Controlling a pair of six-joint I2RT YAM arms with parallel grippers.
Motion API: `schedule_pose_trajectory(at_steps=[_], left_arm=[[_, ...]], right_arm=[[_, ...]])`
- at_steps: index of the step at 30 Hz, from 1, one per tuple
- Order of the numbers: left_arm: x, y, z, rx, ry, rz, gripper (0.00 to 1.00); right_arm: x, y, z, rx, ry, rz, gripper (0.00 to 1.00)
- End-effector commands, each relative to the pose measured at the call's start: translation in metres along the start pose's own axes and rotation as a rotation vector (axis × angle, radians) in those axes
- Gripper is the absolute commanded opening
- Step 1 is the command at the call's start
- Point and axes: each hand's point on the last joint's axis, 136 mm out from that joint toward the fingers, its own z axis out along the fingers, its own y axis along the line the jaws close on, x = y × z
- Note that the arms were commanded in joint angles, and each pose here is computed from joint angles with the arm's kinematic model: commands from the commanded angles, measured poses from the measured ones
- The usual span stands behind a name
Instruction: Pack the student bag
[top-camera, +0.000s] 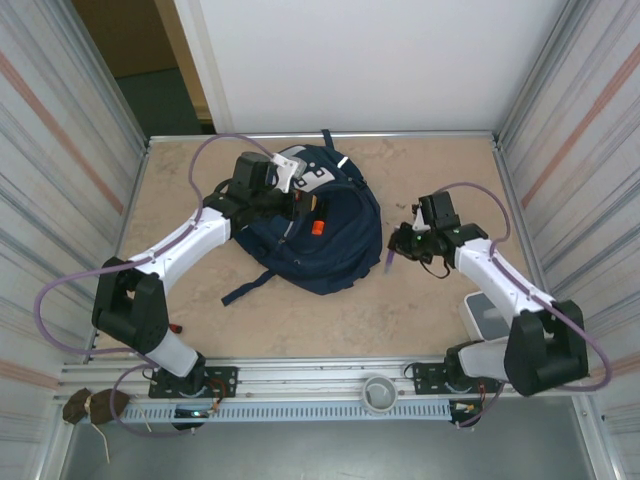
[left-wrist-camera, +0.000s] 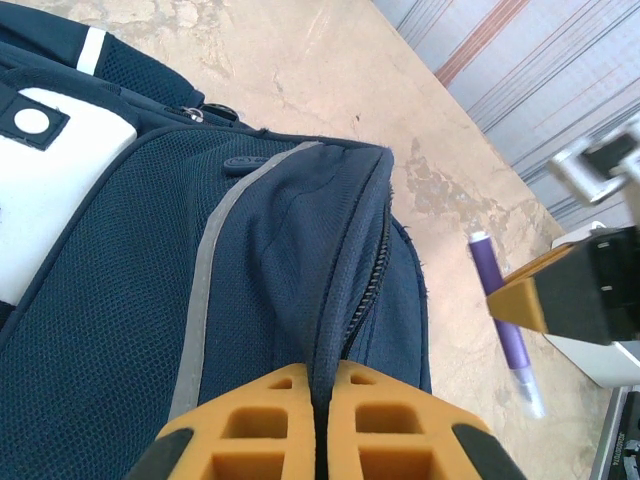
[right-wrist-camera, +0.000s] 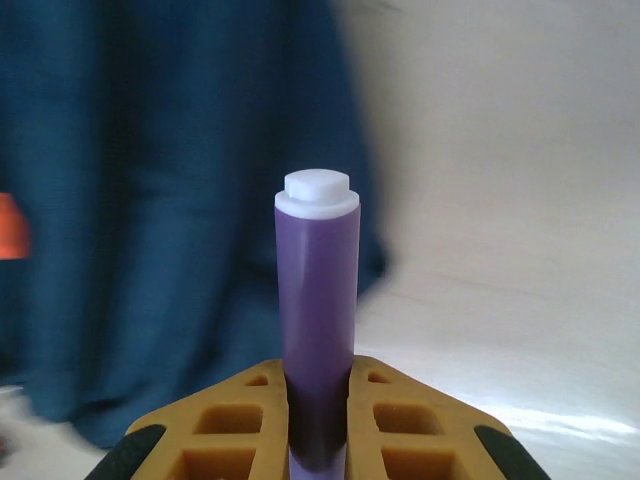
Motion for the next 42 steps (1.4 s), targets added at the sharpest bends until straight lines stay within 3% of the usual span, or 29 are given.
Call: schedule_pose_trajectory(at_steps=[1,10,13,15,18,23,30,33,37,42], left_arm=[[-0.043,-0.024,-0.026,0.044,-0.132,0.059,0.0],[-0.05,-0.029,-0.027,0.063,-0.141,0.051,0.0],[-0.05,-0.028,-0.028,0.057,-0.142,0.053,0.0],[-0.05,-0.028,-0.029,0.05,-0.139,0.054,0.0],[-0.049,-0.027,-0.03,0.041,-0.138,0.058,0.0],[-0.046,-0.027,-0.031,0.04,-0.135,0.058,0.0],[-0.006,-0.018,-0.008,0.016,-0.059,0.052,0.01],[0.021,-0.021,0.013,-0.014,0.025,0.093,0.12],[0.047,-0.036,0.026,0.008,0.137,0.165,0.38],[0.043,-0.049,-0.002,0.031,0.049,0.258,0.63]], right_arm=[[-0.014,0.069,-0.006,-0.264,-0.043,0.101,0.1],[-0.041,0.16,0.054,-0.399,-0.101,0.199,0.13],[-0.044,0.181,0.076,-0.392,-0.079,0.185,0.22],[-0.044,0.182,0.084,-0.385,-0.066,0.186,0.34],[-0.04,0.175,0.081,-0.374,-0.064,0.179,0.41],[-0.028,0.155,0.043,-0.331,-0.107,0.059,0.43],[-0.017,0.067,-0.016,-0.086,-0.221,-0.066,0.51],[-0.024,0.029,-0.035,-0.036,-0.271,-0.006,0.53],[-0.031,0.013,-0.049,-0.028,-0.314,0.018,0.57],[-0.02,0.027,-0.027,-0.047,-0.241,-0.039,0.64]])
